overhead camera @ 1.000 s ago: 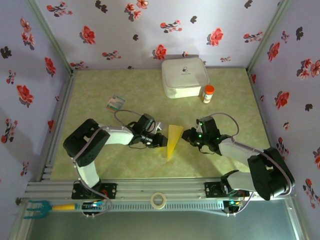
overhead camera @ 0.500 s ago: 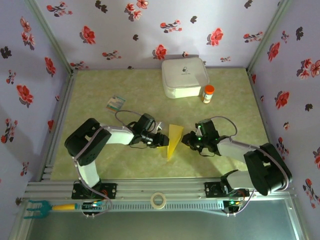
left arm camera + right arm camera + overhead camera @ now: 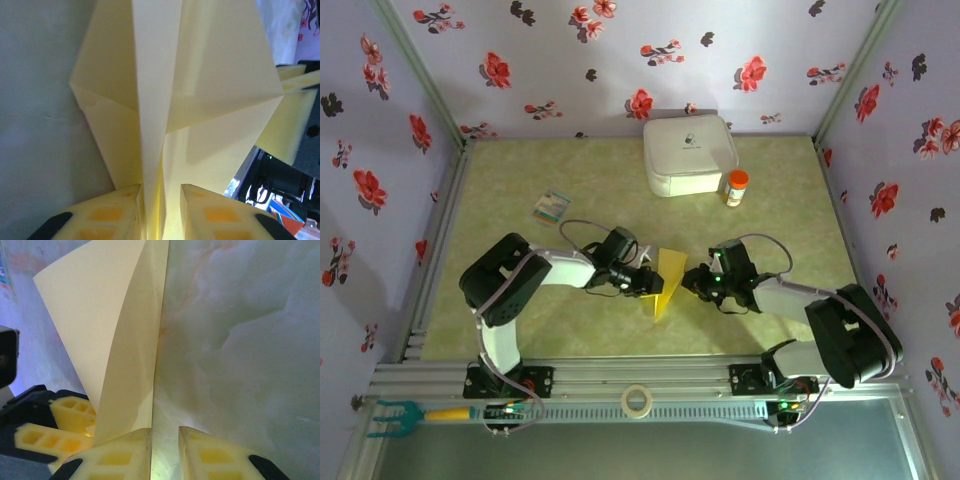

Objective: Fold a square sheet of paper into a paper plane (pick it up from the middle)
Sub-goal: Turn over a paper plane at the center of the table.

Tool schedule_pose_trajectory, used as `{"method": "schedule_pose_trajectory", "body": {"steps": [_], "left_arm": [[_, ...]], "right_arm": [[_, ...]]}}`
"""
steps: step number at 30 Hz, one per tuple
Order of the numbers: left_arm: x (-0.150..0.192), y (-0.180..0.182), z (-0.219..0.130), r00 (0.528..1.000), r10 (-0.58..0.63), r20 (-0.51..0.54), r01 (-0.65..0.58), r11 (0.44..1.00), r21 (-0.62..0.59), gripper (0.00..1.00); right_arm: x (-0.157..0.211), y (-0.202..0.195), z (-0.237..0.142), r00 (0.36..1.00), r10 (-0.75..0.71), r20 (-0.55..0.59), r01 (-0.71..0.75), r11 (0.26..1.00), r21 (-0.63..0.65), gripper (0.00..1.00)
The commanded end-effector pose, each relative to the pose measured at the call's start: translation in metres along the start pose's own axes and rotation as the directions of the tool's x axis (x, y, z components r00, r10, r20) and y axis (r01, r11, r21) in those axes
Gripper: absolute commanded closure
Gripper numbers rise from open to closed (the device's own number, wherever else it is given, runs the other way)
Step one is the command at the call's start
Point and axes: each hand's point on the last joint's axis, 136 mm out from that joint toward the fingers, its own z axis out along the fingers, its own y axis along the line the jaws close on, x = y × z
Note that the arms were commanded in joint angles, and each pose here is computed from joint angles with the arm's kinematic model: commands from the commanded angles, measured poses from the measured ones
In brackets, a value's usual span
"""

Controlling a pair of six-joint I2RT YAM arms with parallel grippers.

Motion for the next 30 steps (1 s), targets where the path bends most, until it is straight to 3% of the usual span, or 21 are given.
{"method": "schedule_pose_trajectory", "body": {"steps": [1,6,10,12,14,17,22,30], "left_arm": [[0.009,-0.011,0.008,0.998,0.031,-0.051,-0.029,0.998,0.048,0.78],[0.003,-0.016,0.001,0.999,0.052,-0.014,-0.051,0.998,0.029,0.97],[-0.01,-0.013,-0.027,0.991,0.107,0.086,-0.095,0.987,-0.132,1.0],[-0.017,0.002,-0.05,0.983,0.133,0.128,-0.086,0.944,-0.319,1.0],[-0.021,0.017,-0.077,0.977,0.158,0.142,-0.068,0.867,-0.494,1.0],[-0.021,0.036,-0.102,0.98,0.158,0.122,-0.041,0.758,-0.651,1.0],[-0.016,0.052,-0.11,0.992,0.116,0.046,-0.043,0.664,-0.746,1.0],[-0.013,0.065,-0.098,0.998,0.063,0.007,-0.035,0.636,-0.771,1.0]], "right_arm": [[0.006,-0.003,0.003,1.0,0.017,-0.021,-0.017,1.0,-0.004,0.79],[0.004,0.0,0.0,1.0,0.009,-0.006,-0.009,1.0,-0.004,0.78],[-0.004,-0.001,-0.013,0.998,-0.023,0.052,0.021,0.999,0.045,0.78],[-0.008,-0.003,-0.022,0.995,-0.042,0.09,0.035,0.996,0.078,0.78],[-0.011,-0.003,-0.029,0.992,-0.058,0.116,0.047,0.994,0.097,0.77],[-0.013,0.0,-0.033,0.989,-0.064,0.132,0.052,0.994,0.091,0.77],[-0.013,0.005,-0.03,0.991,-0.056,0.122,0.048,0.996,0.069,0.77],[-0.014,0.006,-0.028,0.992,-0.049,0.118,0.042,0.997,0.061,0.77]]}}
